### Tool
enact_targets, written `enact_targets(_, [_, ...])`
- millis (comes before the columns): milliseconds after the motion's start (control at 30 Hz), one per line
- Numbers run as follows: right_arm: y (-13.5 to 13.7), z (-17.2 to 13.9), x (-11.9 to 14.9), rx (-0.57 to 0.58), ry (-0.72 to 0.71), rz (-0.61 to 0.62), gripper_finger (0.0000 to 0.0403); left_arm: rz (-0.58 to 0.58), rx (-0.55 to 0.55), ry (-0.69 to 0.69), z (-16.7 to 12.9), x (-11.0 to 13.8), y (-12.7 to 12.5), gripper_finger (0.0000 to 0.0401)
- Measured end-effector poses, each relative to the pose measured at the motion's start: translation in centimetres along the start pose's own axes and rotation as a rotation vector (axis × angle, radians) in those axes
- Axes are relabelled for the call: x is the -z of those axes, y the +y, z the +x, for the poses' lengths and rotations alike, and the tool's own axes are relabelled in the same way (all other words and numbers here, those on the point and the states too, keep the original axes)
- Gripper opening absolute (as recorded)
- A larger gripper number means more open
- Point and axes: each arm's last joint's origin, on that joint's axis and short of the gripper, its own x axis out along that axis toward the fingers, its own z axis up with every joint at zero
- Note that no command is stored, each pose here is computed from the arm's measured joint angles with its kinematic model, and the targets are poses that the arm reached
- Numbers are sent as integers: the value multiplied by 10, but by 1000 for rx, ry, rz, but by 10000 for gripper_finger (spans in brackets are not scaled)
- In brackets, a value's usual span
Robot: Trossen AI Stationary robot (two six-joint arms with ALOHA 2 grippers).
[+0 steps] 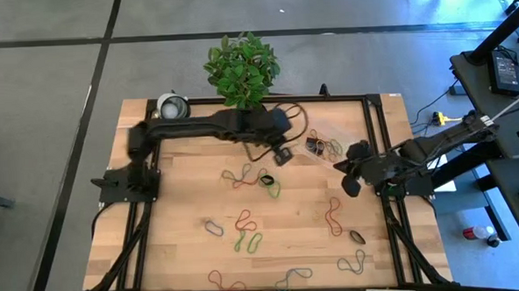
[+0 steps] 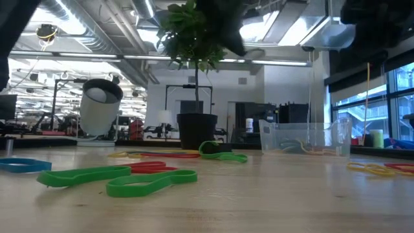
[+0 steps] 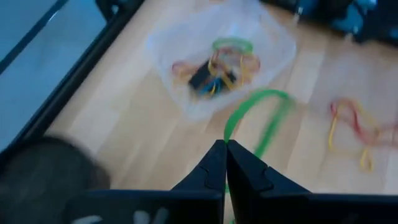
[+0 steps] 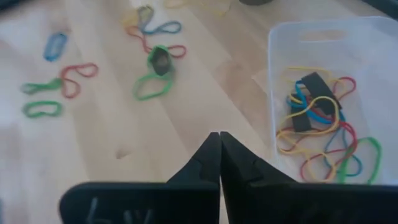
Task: Pick and place rubber bands into bin
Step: Put the green rubber band into the bin
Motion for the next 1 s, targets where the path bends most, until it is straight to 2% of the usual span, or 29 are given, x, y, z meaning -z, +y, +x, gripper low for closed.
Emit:
enact_targets(267, [-12, -22, 1, -103, -68, 52, 3, -66, 23, -243, 65, -44, -12, 2])
enact_targets(500, [-18, -33, 1, -162, -101, 74, 5, -133, 31, -355, 133, -39, -17, 2])
enact_targets(700, [-19, -36, 3, -188, -100, 59, 3, -174, -9, -289, 173, -18, -14, 6])
enact_targets(833, [-19, -37, 4, -192, -95, 30, 2, -142, 54, -242, 184, -11, -15, 22])
enact_targets(1000, [-19, -37, 4, -191, -94, 22, 5, -131, 32, -203, 186, -7, -13, 66])
